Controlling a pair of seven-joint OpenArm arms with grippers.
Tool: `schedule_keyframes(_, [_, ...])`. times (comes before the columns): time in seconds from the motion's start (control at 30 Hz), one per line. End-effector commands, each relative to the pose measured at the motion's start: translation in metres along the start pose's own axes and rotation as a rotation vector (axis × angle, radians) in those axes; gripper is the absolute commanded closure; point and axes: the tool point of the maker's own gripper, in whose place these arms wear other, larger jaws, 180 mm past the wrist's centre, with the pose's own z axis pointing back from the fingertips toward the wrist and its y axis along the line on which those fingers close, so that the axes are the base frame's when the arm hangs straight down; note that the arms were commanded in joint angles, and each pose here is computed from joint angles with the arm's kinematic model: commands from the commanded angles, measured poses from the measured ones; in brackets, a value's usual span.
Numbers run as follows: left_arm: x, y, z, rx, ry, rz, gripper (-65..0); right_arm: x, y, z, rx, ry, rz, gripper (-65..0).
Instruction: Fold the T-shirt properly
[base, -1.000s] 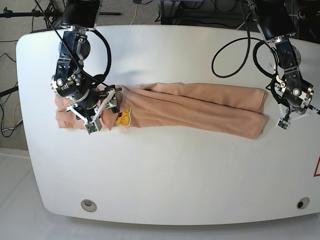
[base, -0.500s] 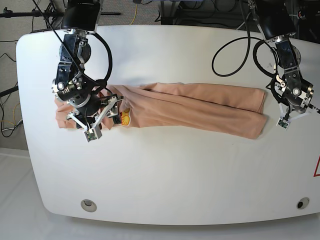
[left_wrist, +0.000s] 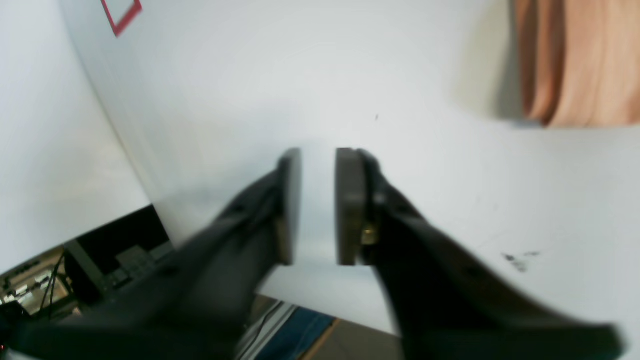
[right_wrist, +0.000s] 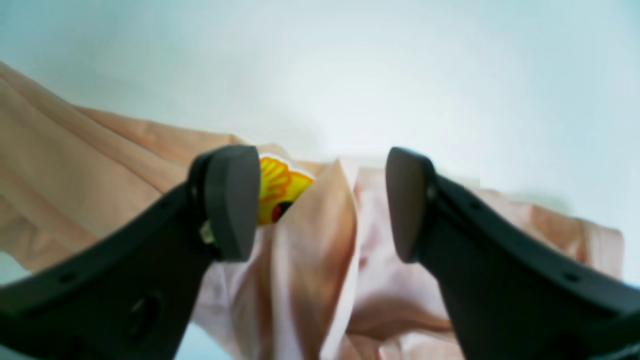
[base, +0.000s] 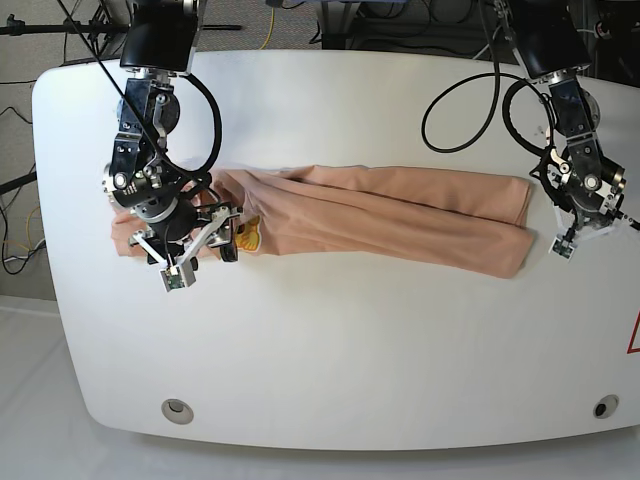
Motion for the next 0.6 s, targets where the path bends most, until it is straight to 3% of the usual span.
schedule_keyframes(0.0, [0.0093,0.0132,0.0054,0.035,-0.037,0.01,-24.6,0.0206,-0.0006,0.0082,-0.002,-0.071,0.027,-37.8])
schedule_keyframes(0.57, [0.0147,0.0108,0.0031,0.018,-0.043,0.023,-34.3,0.0132,-0.002,0.0063,0.001,-0.041,0.014,-37.9])
